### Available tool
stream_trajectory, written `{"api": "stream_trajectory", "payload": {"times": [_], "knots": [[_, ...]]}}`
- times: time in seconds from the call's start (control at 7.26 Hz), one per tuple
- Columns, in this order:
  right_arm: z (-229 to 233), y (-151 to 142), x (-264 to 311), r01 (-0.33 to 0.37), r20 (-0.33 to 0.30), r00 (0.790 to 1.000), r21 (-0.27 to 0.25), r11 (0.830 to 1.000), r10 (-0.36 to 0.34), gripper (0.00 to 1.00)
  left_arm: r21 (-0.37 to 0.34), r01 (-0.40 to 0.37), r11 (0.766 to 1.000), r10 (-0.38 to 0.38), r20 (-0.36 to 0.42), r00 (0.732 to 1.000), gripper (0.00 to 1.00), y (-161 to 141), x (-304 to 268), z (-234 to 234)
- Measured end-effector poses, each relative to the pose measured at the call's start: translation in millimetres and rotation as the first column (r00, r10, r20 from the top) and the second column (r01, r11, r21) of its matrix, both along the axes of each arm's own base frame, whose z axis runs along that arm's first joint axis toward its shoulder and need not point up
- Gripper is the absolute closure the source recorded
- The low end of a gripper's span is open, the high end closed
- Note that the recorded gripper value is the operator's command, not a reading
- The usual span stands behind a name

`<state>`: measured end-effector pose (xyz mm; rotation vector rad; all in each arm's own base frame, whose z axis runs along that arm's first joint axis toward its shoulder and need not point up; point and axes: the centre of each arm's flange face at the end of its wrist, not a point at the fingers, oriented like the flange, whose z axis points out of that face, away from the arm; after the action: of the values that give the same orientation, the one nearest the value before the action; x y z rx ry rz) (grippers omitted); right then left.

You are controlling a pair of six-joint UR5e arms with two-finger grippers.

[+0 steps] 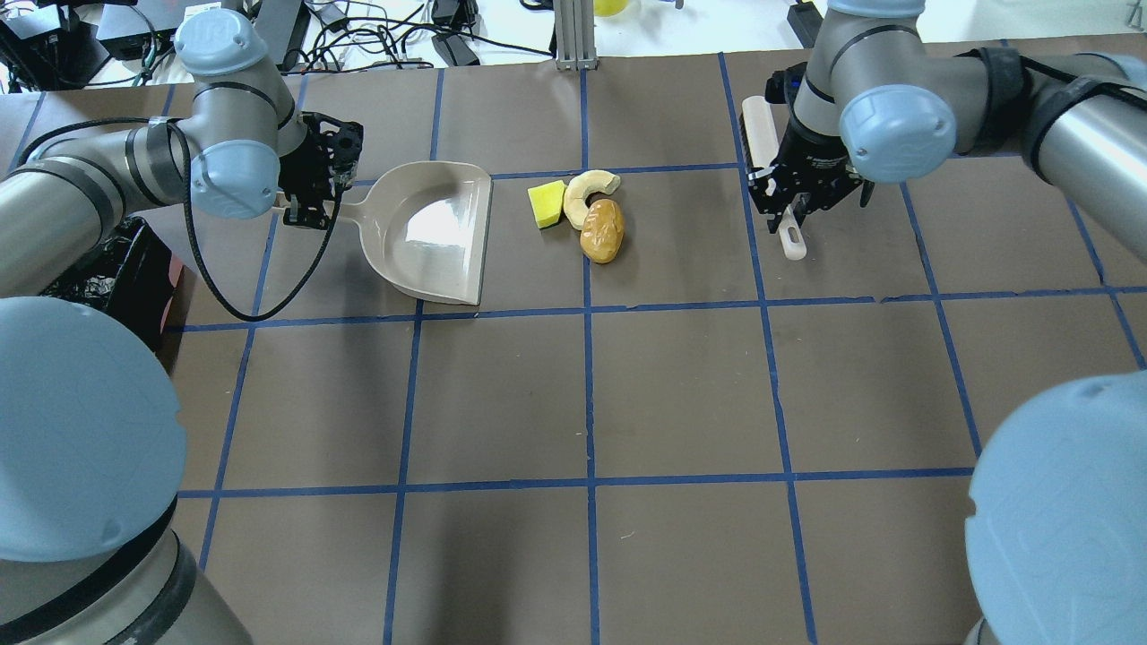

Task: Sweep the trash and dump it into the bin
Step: 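Lift the white brush with the right gripper and carry it toward the debris, then sweep the potato, banana and sponge toward the dustpan with the right-held brush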

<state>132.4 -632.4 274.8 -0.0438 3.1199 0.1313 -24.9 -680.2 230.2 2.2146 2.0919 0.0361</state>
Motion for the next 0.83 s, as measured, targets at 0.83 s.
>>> {"api": "stream_trajectory", "payload": {"times": [0.83], "knots": [[-29.2,-3.7,121.4,0.024,-0.016,1.000,0.017,1.000,-0.023,1.00,0.006,0.003,1.000,-0.003,0.025,1.000,1.00,0.3,-1.1,-1.4]]}}
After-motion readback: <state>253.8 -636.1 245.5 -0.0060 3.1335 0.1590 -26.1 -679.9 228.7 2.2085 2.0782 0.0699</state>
